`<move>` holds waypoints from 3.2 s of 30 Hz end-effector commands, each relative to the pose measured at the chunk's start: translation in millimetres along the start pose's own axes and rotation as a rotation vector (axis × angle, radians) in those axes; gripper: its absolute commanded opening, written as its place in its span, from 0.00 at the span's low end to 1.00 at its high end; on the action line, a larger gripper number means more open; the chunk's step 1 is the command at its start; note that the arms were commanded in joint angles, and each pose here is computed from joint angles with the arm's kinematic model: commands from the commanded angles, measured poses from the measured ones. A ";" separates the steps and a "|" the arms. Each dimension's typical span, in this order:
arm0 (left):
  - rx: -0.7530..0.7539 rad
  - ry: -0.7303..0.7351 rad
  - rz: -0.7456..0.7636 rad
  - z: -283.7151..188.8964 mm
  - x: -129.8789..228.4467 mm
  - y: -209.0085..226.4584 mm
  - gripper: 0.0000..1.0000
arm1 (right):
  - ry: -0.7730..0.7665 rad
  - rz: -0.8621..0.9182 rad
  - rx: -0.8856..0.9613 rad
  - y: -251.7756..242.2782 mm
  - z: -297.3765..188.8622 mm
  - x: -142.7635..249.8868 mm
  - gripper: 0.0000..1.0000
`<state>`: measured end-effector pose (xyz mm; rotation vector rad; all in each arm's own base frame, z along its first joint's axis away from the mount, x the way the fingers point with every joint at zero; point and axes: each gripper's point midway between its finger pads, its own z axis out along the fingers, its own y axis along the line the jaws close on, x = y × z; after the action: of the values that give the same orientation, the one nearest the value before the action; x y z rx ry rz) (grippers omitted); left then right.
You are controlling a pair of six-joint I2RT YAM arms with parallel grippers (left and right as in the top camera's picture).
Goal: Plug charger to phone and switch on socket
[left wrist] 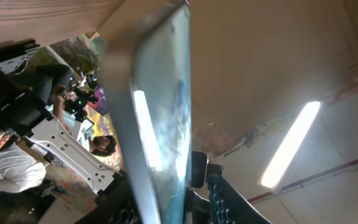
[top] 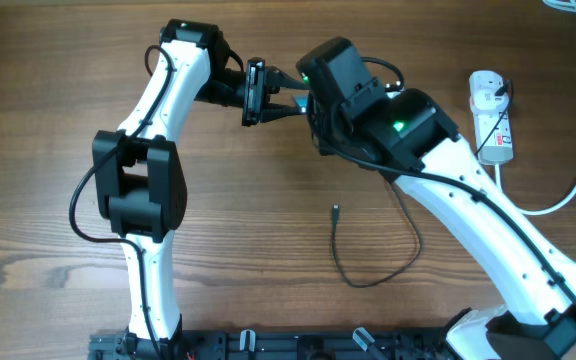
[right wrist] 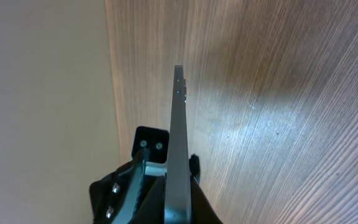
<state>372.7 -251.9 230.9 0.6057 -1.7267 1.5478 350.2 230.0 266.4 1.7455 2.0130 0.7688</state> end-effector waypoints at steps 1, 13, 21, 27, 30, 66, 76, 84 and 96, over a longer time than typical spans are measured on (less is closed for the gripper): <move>0.013 0.011 0.022 1.3 6.3 -7.1 0.33 | -0.020 0.010 -0.012 2.7 4.4 -1.3 0.04; 0.012 0.010 0.022 1.2 6.1 -6.9 0.04 | -0.001 -0.086 -0.011 3.1 4.3 2.3 0.58; 0.029 -0.008 0.151 -9.3 -4.4 -15.2 0.04 | 0.026 -0.708 -0.202 32.9 -69.9 -22.9 0.99; -0.054 -0.112 0.296 -23.5 -31.5 -11.0 0.04 | -0.061 -1.086 -0.218 10.5 -138.1 -82.2 1.00; -0.175 -0.211 0.311 -28.1 -52.1 5.2 0.04 | -0.035 -1.175 -0.049 -27.3 -134.4 -98.7 1.00; -0.568 -0.468 0.567 -49.9 -113.1 37.1 0.04 | 0.448 -1.154 0.629 -246.1 121.2 -52.9 0.40; -0.568 -0.468 0.567 -49.9 -113.0 37.1 0.04 | 0.405 -1.211 0.682 -262.2 135.6 -48.7 0.41; -0.567 -0.468 0.566 -49.9 -112.9 37.2 0.04 | 0.430 -1.202 0.702 -271.1 143.0 -46.2 0.37; -0.567 -0.468 0.565 -49.9 -112.9 37.2 0.04 | 0.452 -1.196 0.697 -273.0 142.2 -41.3 0.22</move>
<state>421.3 -207.8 110.9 0.2346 -2.7199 1.1561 236.7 190.2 -5.9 0.2291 3.2174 0.0423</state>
